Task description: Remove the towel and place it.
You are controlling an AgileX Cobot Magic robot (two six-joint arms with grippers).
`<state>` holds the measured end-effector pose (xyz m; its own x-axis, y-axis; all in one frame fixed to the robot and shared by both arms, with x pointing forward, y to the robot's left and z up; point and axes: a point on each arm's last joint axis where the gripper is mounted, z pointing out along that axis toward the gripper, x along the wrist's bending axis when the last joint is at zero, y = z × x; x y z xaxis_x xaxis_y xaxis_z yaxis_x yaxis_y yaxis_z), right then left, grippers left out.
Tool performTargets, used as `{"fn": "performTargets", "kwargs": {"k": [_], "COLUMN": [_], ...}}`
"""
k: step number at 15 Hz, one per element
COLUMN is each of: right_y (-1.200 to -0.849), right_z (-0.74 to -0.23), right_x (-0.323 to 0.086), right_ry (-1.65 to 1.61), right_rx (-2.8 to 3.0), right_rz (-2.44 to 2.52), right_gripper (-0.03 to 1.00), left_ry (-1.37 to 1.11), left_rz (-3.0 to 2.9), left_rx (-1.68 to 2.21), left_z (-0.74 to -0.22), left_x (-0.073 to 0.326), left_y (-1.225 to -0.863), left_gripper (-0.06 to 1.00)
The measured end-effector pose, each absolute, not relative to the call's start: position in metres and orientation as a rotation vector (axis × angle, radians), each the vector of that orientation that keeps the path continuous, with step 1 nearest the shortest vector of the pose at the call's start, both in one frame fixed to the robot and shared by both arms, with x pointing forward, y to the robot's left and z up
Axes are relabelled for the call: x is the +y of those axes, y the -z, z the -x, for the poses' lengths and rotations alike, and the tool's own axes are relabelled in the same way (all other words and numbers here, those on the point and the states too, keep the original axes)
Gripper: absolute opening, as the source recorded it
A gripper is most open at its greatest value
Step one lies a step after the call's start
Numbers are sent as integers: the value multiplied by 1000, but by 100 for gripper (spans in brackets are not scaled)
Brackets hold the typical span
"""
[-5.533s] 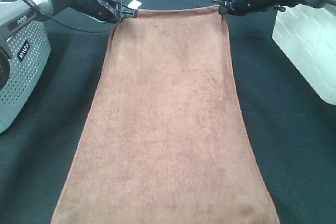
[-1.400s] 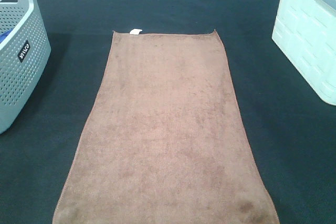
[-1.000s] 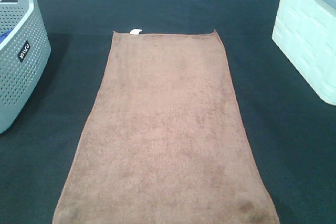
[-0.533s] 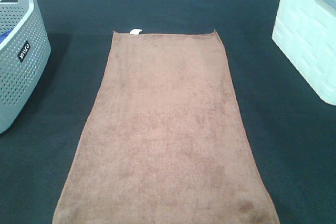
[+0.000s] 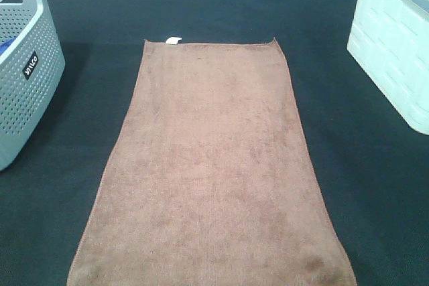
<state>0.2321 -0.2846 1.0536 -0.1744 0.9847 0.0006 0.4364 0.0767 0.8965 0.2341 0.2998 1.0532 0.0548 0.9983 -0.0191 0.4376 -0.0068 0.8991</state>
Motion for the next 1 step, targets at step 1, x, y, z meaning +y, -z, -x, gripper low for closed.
{"fn": "performTargets", "kwargs": {"k": [1], "right_y": [-1054], "right_z": [-232], "right_x": [-285], "right_ry": [-1053], "right_rx": [1695], "right_rz": [-1422], "right_gripper": [79], "left_ry": [-910], "left_rz": [-1555], "left_rx": [1490], "left_z": [-234], "left_x": [300], "left_y": [-1053], "left_gripper": [84]}}
